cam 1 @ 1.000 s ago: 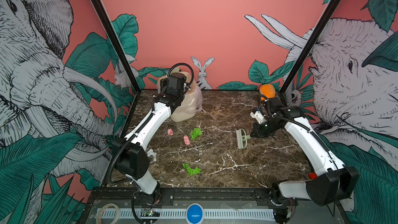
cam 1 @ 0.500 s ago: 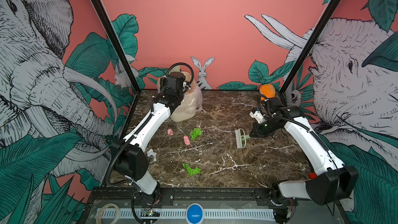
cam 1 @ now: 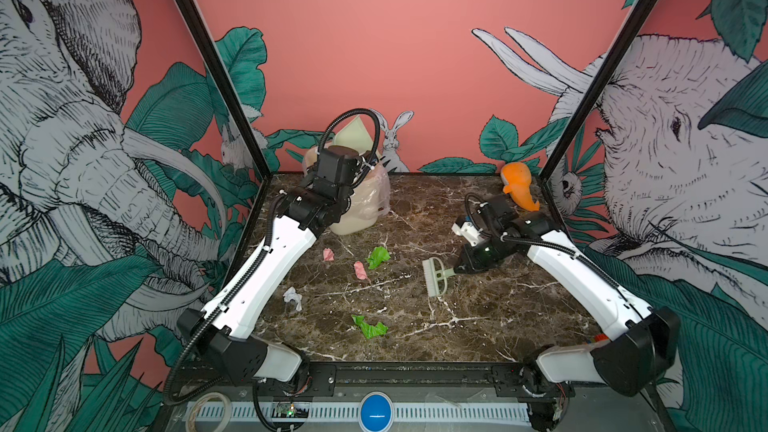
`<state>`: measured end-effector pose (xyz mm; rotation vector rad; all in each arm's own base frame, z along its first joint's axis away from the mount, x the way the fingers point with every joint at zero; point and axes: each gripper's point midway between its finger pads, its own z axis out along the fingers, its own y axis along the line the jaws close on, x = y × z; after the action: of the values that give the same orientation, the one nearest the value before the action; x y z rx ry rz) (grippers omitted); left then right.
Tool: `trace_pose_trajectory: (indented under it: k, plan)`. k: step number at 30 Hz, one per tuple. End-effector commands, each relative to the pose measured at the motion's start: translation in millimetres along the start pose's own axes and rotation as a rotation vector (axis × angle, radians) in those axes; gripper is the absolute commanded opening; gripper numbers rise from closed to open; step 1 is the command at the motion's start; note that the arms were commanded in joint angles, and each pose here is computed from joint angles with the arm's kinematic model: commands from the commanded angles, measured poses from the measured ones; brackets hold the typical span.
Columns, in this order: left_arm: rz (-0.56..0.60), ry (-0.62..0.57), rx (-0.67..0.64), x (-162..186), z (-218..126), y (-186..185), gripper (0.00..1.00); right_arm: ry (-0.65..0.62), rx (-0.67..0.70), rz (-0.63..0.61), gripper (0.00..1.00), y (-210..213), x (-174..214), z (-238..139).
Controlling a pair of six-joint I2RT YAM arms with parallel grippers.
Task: Sweep away the paper scraps from the table
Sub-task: 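Lower the empty dustpan back onto the table with the left gripper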
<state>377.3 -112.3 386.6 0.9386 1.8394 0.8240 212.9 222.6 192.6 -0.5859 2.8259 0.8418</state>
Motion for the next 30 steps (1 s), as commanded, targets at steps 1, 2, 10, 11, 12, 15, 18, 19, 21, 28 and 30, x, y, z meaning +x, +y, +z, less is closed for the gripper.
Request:
trace_pose_trajectory:
  k: [1, 2, 10, 11, 12, 15, 18, 19, 21, 28, 30]
  plan:
    - [-0.222, -0.004, 0.211, 15, -15, -44, 0.07, -0.023, -0.120, -0.025, 0.00, 40, -10, 20]
    - [-0.259, -0.011, 0.248, 16, -18, -52, 0.07, -0.018, -0.145, -0.039, 0.00, 50, -9, 27]
    - [-0.391, -0.025, 0.340, 31, -29, -80, 0.08, 0.098, -0.265, -0.167, 0.00, 109, 6, 71]
    - [-0.388, -0.019, 0.342, 33, -30, -81, 0.08, 0.114, -0.280, -0.180, 0.00, 116, 8, 75]
    - [-0.384, -0.013, 0.340, 34, -30, -82, 0.08, 0.131, -0.296, -0.193, 0.00, 123, 11, 79]
    - [-0.380, -0.003, 0.333, 39, -32, -81, 0.08, 0.174, -0.329, -0.216, 0.00, 139, 15, 91]
    - [-0.380, -0.001, 0.329, 44, -36, -80, 0.08, 0.208, -0.360, -0.233, 0.00, 152, 21, 102]
    - [-0.378, 0.003, 0.329, 46, -37, -80, 0.08, 0.217, -0.361, -0.236, 0.00, 155, 22, 105]
    - [-0.375, 0.007, 0.327, 50, -40, -79, 0.08, 0.242, -0.364, -0.243, 0.00, 160, 26, 114]
    - [-0.370, 0.023, 0.342, 63, -48, -86, 0.08, 0.302, -0.272, -0.206, 0.00, 145, 29, 142]
    - [-0.371, 0.024, 0.360, 65, -49, -90, 0.08, 0.308, -0.239, -0.207, 0.00, 138, 30, 144]
